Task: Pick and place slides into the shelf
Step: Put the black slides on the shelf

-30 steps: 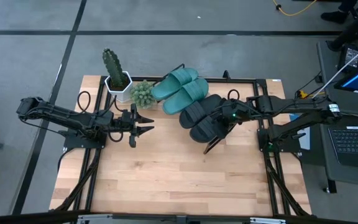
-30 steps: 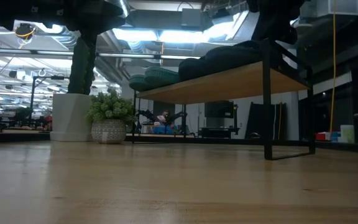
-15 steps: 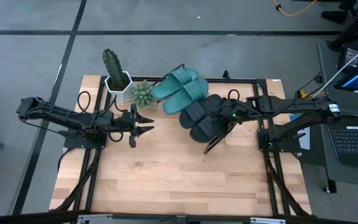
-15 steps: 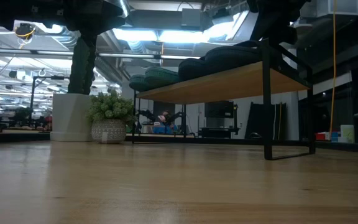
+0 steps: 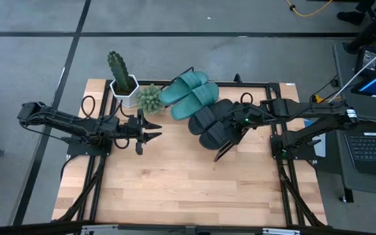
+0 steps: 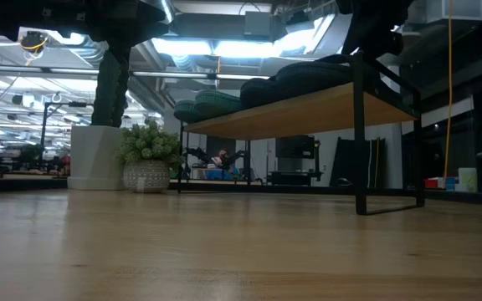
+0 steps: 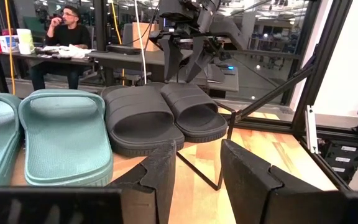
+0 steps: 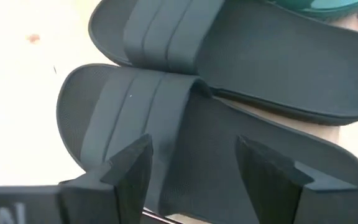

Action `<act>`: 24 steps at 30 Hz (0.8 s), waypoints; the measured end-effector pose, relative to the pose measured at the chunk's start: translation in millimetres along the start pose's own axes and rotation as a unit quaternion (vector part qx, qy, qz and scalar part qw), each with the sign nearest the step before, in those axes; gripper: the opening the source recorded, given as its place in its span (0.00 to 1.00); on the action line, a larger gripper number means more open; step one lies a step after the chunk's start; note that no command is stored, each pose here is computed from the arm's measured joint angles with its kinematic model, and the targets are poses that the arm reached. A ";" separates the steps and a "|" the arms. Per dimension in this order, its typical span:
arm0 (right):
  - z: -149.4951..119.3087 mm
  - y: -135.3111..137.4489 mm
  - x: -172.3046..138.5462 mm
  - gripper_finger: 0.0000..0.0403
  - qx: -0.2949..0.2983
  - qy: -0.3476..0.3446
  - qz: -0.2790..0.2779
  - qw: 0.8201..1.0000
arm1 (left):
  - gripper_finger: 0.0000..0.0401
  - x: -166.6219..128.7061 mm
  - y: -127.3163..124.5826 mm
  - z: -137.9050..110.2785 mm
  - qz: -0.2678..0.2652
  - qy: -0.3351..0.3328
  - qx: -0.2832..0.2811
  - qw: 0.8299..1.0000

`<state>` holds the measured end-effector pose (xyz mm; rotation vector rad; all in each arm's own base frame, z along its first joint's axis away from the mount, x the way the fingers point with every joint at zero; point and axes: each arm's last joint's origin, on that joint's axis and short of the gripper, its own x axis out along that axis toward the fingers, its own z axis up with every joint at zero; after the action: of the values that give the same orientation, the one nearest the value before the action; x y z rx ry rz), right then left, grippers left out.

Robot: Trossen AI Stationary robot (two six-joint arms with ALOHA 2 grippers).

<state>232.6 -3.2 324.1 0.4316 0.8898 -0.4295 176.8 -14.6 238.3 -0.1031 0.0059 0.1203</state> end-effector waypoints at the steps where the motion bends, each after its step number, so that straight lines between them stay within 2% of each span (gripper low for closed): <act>1: 0.9 -0.1 -2.0 0.57 0.001 0.000 -0.001 1.000 | 0.30 0.0 -0.1 0.0 0.000 0.000 0.000 1.000; 11: 11.3 -4.9 -8.9 0.57 -0.047 -0.020 -0.007 0.999 | 0.30 0.0 0.1 0.0 0.000 0.000 0.001 1.000; 24: 13.9 -5.9 -7.3 0.57 -0.045 -0.025 -0.007 0.999 | 0.30 0.0 0.1 0.1 0.000 0.000 0.001 1.000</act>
<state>234.3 -14.1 336.7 0.3316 0.8609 -0.4107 176.8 -14.5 238.4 -0.1005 0.0055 0.1207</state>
